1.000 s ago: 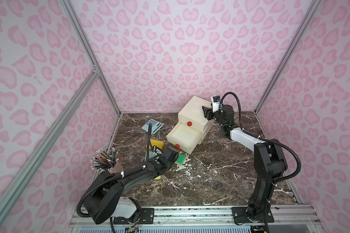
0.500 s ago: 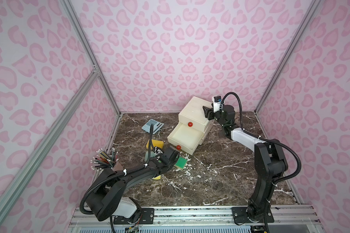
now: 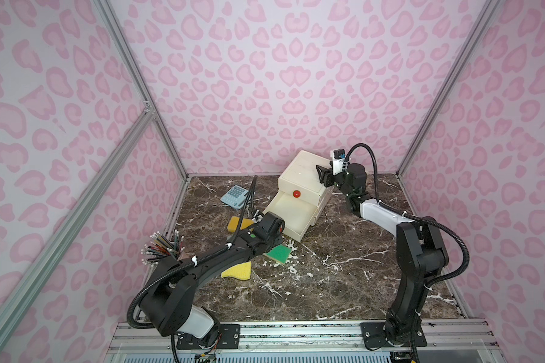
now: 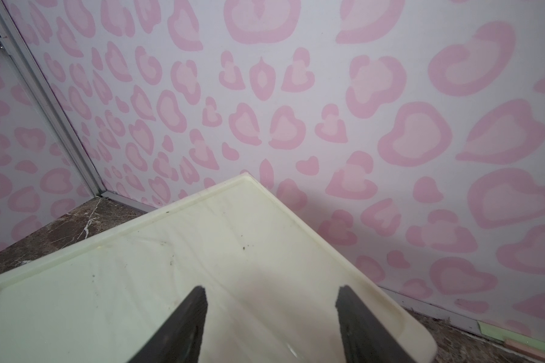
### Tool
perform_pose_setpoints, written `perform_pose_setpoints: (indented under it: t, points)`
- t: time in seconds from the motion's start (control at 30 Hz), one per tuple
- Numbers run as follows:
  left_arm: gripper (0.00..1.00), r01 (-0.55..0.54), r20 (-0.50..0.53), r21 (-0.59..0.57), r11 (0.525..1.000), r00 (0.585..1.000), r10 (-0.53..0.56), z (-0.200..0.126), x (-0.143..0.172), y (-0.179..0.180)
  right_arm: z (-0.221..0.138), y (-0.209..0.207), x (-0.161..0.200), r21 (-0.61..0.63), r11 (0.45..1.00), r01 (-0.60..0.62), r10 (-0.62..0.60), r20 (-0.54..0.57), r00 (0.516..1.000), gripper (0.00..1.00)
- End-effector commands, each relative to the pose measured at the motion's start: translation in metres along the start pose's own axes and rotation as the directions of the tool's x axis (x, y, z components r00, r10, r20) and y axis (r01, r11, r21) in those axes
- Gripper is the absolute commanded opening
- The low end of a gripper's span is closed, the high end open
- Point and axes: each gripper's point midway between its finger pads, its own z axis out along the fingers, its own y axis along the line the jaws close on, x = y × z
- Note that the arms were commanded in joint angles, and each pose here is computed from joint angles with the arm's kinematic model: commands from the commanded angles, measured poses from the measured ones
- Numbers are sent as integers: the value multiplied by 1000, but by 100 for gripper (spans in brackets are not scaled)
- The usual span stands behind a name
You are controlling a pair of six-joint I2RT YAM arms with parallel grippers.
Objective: Take the sponge out of the drawer
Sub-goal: Adjust the storage box at the center of the board, then adjust the sponge at the center of the board.
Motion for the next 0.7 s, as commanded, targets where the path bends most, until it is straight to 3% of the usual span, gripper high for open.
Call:
perform_pose_setpoints:
  t: [0.0, 0.17, 0.47, 0.67]
  points:
    - [36, -238, -102, 32, 971, 965, 240, 4, 14, 6, -8, -13, 83, 62, 997, -49, 65, -283, 957, 67]
    - [36, -324, -189, 84, 942, 923, 334, 0, 24, 22, -9, -18, 82, 73, 996, -49, 68, -280, 958, 67]
    - [42, -363, -182, 195, 911, 899, 398, 17, 13, 27, -6, -19, 85, 73, 996, -46, 65, -297, 953, 67]
    - [43, -393, -176, 189, 900, 888, 425, 28, 8, 31, -6, -19, 83, 71, 997, -38, 58, -301, 952, 67]
